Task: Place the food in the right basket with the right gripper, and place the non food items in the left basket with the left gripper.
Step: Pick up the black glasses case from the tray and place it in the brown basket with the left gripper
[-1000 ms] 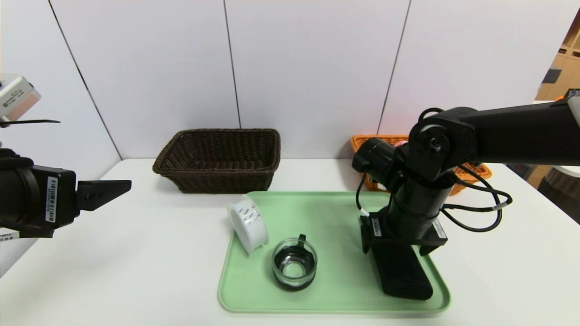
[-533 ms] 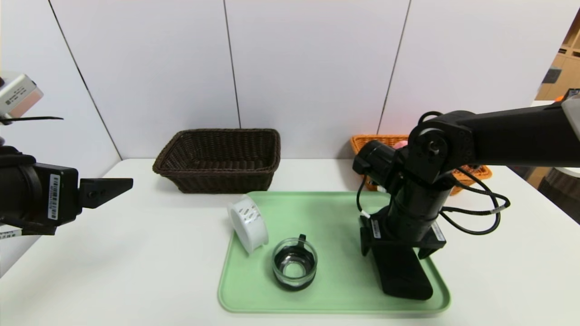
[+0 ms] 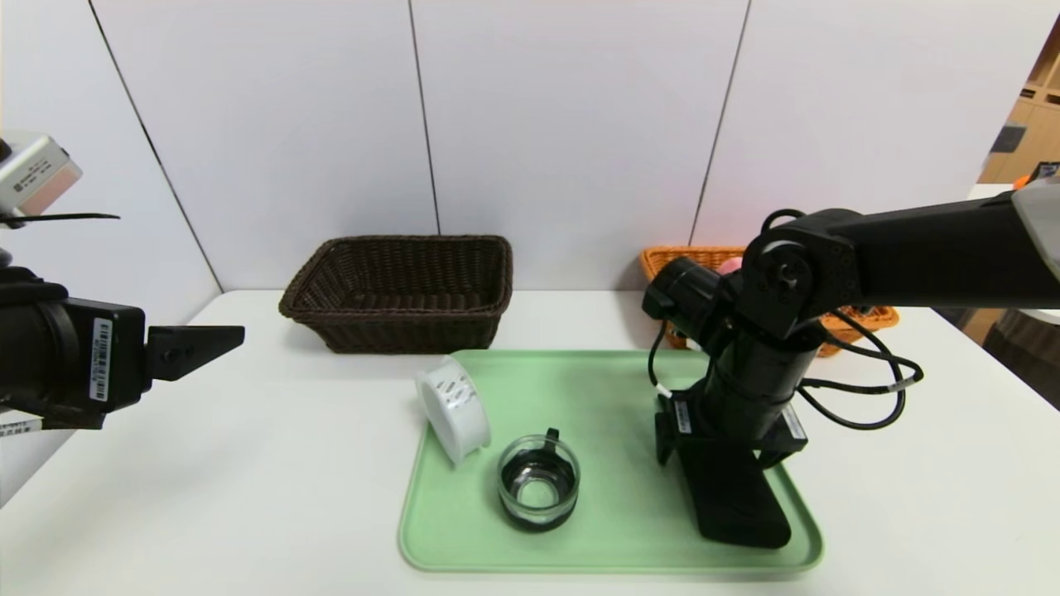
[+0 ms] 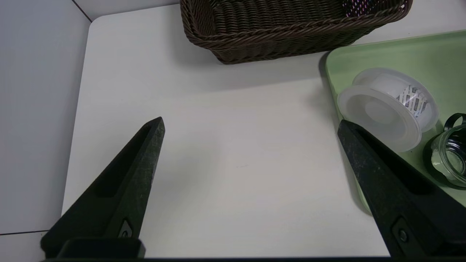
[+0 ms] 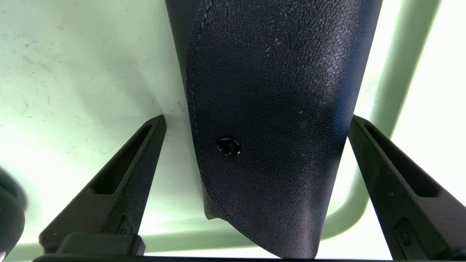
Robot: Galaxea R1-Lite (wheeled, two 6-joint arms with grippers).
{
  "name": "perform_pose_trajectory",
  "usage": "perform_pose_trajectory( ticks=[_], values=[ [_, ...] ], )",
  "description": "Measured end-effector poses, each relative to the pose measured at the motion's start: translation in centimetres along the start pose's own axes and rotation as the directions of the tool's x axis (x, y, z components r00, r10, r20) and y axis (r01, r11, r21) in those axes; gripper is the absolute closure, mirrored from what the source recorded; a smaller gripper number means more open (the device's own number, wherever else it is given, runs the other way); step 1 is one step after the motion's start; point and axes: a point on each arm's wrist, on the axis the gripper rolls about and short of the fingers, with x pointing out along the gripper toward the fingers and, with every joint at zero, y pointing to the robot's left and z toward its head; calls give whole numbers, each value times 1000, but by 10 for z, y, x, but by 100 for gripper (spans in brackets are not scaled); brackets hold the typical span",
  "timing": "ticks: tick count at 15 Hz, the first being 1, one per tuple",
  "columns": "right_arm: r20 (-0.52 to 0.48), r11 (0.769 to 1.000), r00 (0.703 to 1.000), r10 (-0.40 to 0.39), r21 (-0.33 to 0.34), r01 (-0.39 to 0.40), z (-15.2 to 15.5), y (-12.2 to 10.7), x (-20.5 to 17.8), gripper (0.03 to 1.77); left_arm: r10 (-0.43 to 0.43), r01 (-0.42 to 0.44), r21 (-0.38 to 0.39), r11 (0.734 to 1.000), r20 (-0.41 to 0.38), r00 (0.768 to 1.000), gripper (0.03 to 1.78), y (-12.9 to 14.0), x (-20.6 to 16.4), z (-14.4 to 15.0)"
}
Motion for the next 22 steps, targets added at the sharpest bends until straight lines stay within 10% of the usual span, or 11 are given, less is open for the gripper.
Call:
perform_pose_trajectory(
  ticks=[6, 15, 22],
  values=[
    [-8, 1000, 1000, 3, 1, -3, 0, 0, 2, 99, 0, 0, -2, 1000, 6, 1000, 12, 0, 0, 1],
    [81, 992, 992, 95, -87, -88, -28, 11, -46, 129, -1, 1, -1, 1000, 7, 1000, 12, 0, -1, 2],
    [386, 906, 823, 416, -246, -343, -48, 32, -166, 132, -8, 8, 5, 1000, -2, 1000, 12, -2, 0, 0]
  ],
)
